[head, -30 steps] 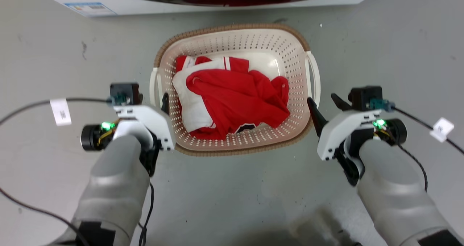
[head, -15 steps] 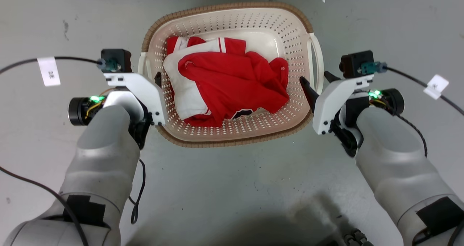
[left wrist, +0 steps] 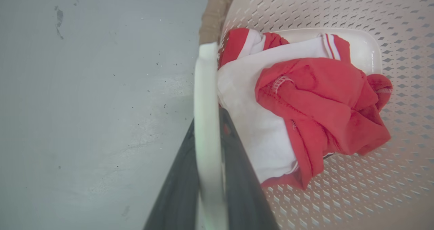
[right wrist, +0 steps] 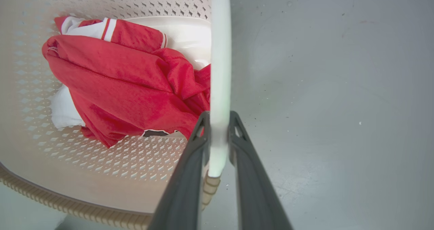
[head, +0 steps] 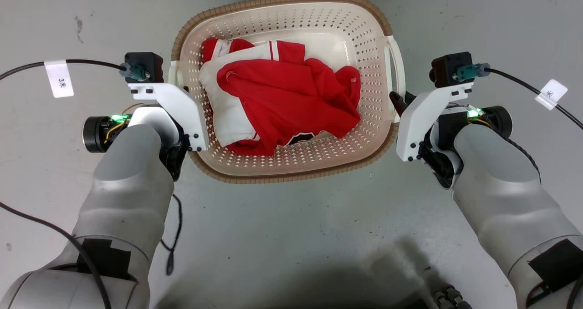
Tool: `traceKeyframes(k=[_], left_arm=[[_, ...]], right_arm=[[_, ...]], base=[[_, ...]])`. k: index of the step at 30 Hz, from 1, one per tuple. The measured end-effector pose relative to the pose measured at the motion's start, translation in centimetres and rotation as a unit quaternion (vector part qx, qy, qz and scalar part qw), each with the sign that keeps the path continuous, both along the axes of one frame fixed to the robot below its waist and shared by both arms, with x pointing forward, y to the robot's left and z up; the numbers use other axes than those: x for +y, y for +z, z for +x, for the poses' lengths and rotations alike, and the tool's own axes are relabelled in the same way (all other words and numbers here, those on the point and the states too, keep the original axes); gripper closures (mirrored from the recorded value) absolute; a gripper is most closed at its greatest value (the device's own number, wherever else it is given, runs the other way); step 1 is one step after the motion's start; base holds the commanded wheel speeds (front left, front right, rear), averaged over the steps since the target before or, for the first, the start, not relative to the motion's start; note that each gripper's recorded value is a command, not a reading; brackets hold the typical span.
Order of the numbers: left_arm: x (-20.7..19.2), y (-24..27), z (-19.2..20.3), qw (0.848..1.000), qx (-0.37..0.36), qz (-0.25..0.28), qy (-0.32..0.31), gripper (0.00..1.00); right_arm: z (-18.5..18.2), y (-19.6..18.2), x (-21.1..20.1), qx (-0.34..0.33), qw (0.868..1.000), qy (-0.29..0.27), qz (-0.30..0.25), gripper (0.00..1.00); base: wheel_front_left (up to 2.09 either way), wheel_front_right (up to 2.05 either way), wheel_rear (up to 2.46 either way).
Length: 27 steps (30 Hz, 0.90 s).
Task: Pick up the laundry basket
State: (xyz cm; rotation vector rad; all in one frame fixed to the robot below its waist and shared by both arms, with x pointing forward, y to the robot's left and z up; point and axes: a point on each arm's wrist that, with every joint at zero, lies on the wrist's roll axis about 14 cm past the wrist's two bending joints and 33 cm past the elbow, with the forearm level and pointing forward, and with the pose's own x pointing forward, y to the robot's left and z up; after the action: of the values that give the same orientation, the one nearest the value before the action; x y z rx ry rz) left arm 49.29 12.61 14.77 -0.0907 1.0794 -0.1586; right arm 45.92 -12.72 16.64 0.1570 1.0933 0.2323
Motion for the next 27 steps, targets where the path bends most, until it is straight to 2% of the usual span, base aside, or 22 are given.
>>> traceKeyframes(k=[14, 27], left_arm=[[-0.7, 2.7, -0.6, 1.0, 0.013, -0.012, -0.006, 1.0], [-1.0, 10.0, -1.9, 1.0, 0.016, -0.017, -0.015, 1.0]], right_arm=[[-1.1, 2.1, -0.2, 0.016, 1.0, 0.0, 0.006, 1.0], [-2.0, 8.5, -0.6, 0.024, 1.0, -0.002, 0.01, 1.0]], base=[[0.0, 0.0, 0.0], [0.0, 0.0, 0.0]])
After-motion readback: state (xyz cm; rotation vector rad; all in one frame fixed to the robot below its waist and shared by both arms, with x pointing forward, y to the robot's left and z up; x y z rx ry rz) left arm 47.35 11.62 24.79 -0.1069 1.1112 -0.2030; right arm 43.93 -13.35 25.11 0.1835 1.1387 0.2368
